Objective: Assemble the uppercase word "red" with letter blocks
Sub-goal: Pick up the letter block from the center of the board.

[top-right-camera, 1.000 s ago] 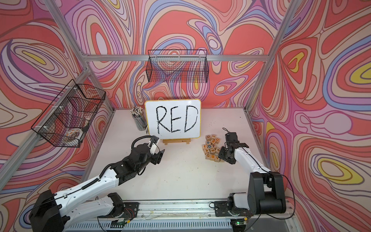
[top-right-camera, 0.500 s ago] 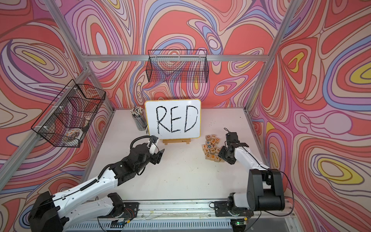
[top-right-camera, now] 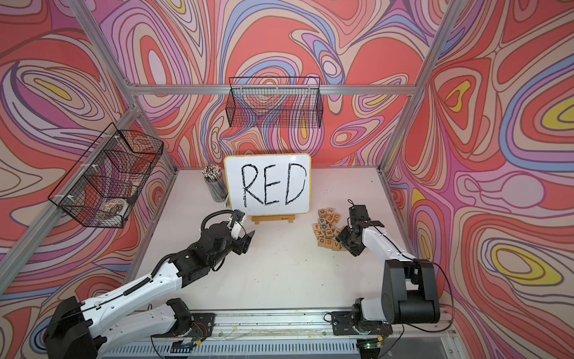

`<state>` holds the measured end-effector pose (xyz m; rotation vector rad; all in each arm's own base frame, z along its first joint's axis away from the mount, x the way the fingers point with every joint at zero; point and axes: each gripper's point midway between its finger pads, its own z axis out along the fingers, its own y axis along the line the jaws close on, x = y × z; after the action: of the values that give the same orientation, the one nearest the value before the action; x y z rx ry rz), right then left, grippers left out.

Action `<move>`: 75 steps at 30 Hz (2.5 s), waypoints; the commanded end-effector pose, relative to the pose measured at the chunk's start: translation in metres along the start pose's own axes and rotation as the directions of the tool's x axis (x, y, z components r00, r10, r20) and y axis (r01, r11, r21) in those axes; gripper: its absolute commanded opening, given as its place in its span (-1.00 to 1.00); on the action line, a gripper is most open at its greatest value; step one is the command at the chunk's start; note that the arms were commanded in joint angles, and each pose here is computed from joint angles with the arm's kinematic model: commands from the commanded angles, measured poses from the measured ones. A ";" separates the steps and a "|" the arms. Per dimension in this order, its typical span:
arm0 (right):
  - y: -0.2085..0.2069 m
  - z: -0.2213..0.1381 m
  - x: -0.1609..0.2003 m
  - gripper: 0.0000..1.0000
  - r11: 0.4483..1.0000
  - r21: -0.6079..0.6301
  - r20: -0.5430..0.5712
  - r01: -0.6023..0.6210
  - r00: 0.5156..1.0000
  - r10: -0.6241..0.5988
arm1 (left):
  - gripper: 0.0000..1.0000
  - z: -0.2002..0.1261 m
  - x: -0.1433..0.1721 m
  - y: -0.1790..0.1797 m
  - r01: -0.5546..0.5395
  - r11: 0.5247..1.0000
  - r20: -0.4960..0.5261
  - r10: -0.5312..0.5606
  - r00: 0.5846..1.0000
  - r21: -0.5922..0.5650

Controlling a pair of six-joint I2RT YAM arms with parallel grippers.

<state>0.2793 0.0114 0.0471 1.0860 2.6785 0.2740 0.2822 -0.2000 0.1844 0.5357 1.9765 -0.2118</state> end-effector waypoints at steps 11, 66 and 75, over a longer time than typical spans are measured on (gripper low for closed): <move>-0.008 0.006 0.011 0.16 0.979 0.015 -0.036 -0.205 0.978 0.205 | 0.56 -0.006 -0.008 0.002 0.012 1.000 0.028 -0.012 1.000 0.005; 0.019 -0.044 -0.024 -0.59 0.970 0.055 0.024 0.238 0.971 -0.239 | 0.56 -0.005 -0.006 0.003 0.010 1.000 0.027 -0.010 1.000 -0.001; 0.066 -0.066 0.002 -0.60 0.878 0.060 0.022 0.474 0.879 -0.476 | 0.56 -0.005 -0.005 0.005 0.023 1.000 0.025 -0.023 0.999 -0.013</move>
<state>0.3075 0.0408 0.1215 0.5427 2.7807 0.1245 0.2806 -0.2001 0.1902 0.5313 1.9613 -0.2274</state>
